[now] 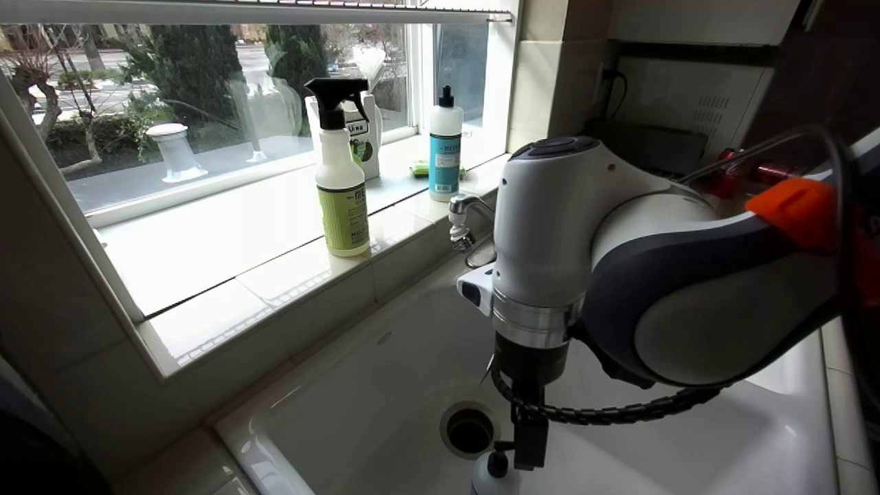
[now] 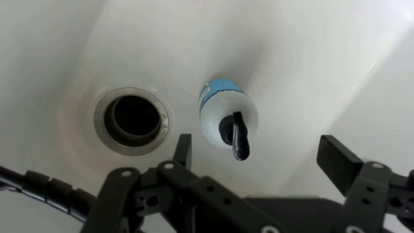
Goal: Put the blue pump bottle in the sink on the left then press down on the top of the bottle.
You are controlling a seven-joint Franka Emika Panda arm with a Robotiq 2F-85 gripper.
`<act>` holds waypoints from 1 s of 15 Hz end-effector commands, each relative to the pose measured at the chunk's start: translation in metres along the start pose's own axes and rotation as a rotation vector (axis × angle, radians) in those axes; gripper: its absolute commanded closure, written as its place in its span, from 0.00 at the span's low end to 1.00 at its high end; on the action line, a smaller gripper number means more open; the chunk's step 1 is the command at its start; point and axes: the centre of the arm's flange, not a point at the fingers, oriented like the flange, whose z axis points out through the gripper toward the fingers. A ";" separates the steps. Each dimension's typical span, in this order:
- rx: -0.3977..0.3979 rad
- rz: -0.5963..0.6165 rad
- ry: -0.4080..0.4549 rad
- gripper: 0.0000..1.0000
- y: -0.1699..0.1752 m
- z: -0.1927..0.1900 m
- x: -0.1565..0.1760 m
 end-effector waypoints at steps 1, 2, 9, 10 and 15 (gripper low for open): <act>-0.008 -0.005 -0.019 0.00 -0.021 -0.033 -0.017; -0.008 -0.016 -0.022 0.00 -0.026 -0.042 -0.019; -0.060 -0.029 0.000 0.00 -0.054 -0.098 -0.031; -0.067 -0.026 0.011 0.00 -0.057 -0.107 -0.031; -0.085 -0.012 0.048 0.00 -0.067 -0.139 -0.037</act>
